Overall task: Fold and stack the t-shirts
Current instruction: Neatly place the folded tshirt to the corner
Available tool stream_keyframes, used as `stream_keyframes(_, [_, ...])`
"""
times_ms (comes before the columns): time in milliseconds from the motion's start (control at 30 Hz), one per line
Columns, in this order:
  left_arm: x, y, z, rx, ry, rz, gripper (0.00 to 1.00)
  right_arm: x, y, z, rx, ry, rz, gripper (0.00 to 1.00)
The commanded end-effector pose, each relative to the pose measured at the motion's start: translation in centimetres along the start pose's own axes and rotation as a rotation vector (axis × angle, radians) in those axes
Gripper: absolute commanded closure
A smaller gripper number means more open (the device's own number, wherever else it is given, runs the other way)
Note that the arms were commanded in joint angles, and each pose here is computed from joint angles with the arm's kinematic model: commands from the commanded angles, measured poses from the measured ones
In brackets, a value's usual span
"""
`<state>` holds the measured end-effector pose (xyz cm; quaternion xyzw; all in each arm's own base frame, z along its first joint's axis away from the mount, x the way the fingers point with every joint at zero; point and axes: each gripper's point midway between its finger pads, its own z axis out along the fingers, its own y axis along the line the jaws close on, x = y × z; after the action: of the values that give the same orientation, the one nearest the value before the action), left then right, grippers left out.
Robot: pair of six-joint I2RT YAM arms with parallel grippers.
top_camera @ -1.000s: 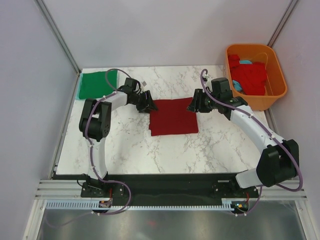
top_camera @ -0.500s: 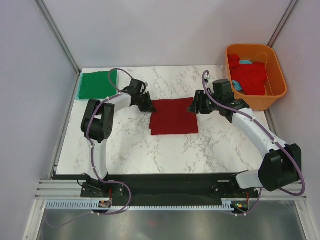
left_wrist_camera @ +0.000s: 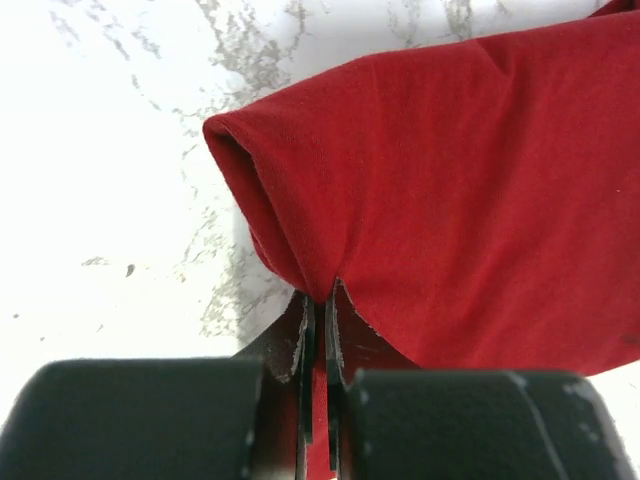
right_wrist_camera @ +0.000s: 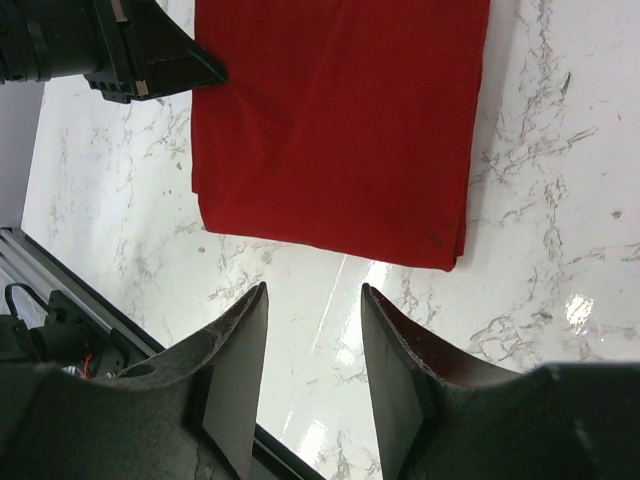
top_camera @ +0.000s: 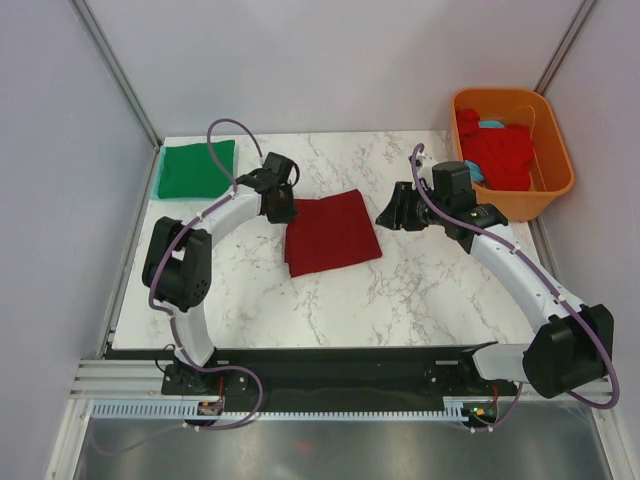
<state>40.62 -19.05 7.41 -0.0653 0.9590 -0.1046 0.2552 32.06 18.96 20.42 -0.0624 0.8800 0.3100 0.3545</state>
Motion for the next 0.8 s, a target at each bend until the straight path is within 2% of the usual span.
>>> stream_keyframes(0, [-0.9, 1.4, -1.4, -0.096, -0.055, -0.016, 0.98, -1.0, 1.0, -0.8, -0.028, -0.034, -0.021, 0.5])
stream_keyframes(267, [-2.4, 1.4, -2.8, -0.141, -0.104, 0.099, 0.98, -1.2, 1.1, -0.9, -0.028, -0.035, -0.011, 0.5])
stream_keyframes(467, [-4.8, 3.7, -4.6, -0.192, -0.14, 0.377, 0.98, -1.6, 1.4, -1.3, -0.03, -0.052, -0.006, 0.49])
stream_keyframes(767, [-13.2, 7.7, -7.3, -0.25, -0.273, 0.365, 0.98, -1.8, 1.0, -0.4, -0.028, -0.055, -0.006, 0.49])
